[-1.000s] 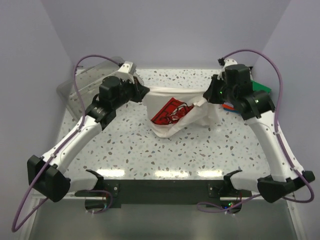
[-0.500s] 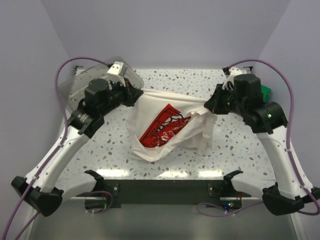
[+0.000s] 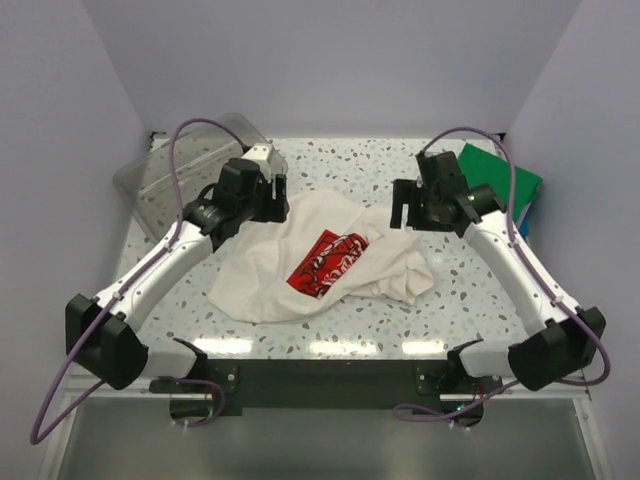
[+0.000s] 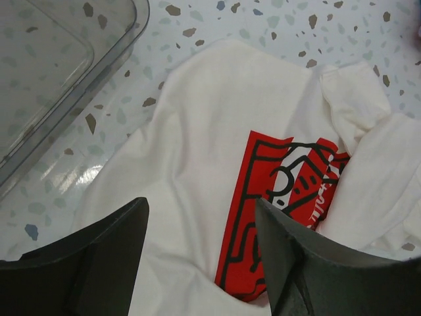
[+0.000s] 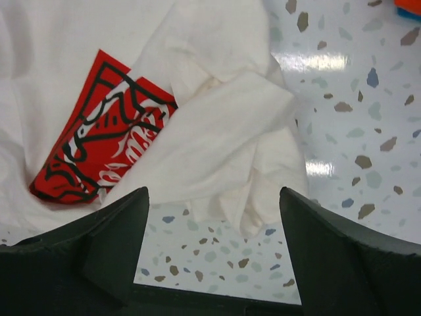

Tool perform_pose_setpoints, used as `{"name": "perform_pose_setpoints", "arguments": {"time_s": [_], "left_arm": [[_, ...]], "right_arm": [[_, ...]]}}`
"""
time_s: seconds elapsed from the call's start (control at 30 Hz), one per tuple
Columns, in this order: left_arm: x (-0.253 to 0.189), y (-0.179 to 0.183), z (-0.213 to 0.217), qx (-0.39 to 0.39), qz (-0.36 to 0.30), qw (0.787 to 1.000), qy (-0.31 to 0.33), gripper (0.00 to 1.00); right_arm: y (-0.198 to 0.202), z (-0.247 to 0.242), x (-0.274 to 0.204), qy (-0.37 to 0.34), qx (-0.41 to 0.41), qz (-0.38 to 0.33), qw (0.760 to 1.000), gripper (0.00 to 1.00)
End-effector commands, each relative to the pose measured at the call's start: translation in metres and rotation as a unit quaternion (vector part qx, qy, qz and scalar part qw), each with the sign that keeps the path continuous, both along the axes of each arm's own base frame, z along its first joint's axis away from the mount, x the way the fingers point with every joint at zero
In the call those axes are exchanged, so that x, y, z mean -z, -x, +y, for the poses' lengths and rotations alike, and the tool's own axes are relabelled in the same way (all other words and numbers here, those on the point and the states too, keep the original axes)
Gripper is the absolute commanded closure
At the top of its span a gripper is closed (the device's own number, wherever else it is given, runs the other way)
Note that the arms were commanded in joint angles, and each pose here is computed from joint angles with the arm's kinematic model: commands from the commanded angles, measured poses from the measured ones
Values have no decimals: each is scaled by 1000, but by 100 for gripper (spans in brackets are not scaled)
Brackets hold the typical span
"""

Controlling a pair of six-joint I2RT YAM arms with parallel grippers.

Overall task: Fold and stack the t-shirts
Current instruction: Flatten the tshirt out

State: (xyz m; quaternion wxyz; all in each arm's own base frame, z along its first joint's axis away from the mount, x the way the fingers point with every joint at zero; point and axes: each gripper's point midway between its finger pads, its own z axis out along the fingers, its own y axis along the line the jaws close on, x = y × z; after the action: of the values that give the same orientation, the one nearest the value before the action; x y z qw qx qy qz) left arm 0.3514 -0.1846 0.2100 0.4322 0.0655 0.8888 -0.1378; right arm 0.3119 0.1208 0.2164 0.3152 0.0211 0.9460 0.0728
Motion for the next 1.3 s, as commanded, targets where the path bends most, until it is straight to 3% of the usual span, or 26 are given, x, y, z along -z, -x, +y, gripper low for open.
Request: {"name": "perform_pose_setpoints", "arguments": {"time_s": [0.0, 0.17, 0.47, 0.8, 1.13, 1.23, 1.27], "left_arm": [[27, 20, 23, -24, 32, 999, -34, 29], [74, 45, 45, -54, 85, 994, -47, 30], [128, 75, 138, -229, 117, 966, -10, 29], [134, 111, 160, -338, 99, 935, 39, 34], [147, 118, 159, -348, 112, 930, 47, 34], [158, 122, 158, -344, 115, 931, 48, 34], [161, 122, 158, -343, 114, 931, 49, 34]], "right_arm": [[19, -17, 8, 4, 28, -10, 1000, 17], [26, -36, 41, 11, 49, 24, 998, 22], [8, -48, 79, -28, 68, 60, 995, 27], [-4, -42, 104, -36, 59, 90, 993, 26], [3, -34, 146, -49, 45, 136, 988, 19], [6, -33, 157, -50, 44, 149, 987, 23], [3, -33, 158, -53, 43, 144, 987, 31]]}}
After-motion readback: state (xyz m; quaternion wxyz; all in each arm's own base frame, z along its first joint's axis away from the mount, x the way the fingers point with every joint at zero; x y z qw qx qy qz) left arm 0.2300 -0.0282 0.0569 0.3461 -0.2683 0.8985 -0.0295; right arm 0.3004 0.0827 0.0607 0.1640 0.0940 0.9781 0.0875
